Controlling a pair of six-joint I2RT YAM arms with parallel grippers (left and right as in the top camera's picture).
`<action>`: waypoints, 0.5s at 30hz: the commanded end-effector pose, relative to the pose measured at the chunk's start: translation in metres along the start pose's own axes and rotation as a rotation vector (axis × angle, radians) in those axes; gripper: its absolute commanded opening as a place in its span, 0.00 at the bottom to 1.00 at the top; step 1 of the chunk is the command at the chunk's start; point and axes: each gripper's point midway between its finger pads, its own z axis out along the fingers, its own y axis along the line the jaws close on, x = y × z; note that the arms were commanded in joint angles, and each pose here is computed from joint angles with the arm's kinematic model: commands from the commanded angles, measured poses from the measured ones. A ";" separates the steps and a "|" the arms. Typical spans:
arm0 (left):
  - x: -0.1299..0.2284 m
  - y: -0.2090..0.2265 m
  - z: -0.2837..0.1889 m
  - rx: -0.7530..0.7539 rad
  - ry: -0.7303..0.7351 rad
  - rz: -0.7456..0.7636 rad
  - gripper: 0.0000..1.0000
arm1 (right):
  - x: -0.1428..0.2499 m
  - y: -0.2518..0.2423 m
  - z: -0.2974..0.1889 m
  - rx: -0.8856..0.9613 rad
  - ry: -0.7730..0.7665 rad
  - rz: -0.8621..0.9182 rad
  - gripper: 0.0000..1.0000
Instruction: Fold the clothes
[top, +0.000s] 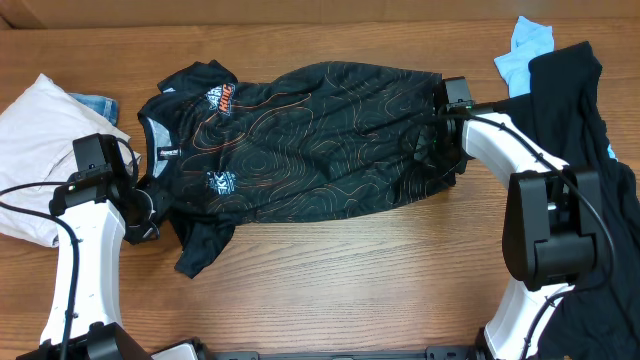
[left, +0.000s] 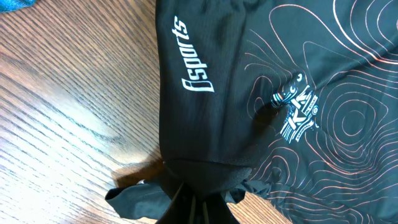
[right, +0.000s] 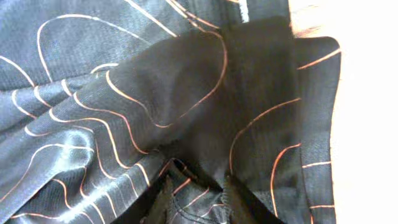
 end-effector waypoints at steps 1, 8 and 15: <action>0.003 0.000 0.002 0.003 0.010 0.022 0.04 | 0.005 -0.006 0.010 0.023 0.027 0.006 0.26; 0.003 0.000 0.002 0.003 0.010 0.022 0.04 | 0.006 -0.007 0.009 0.027 0.035 0.007 0.22; 0.001 -0.001 0.002 0.007 0.004 0.023 0.05 | 0.003 -0.004 -0.013 0.026 0.034 0.007 0.23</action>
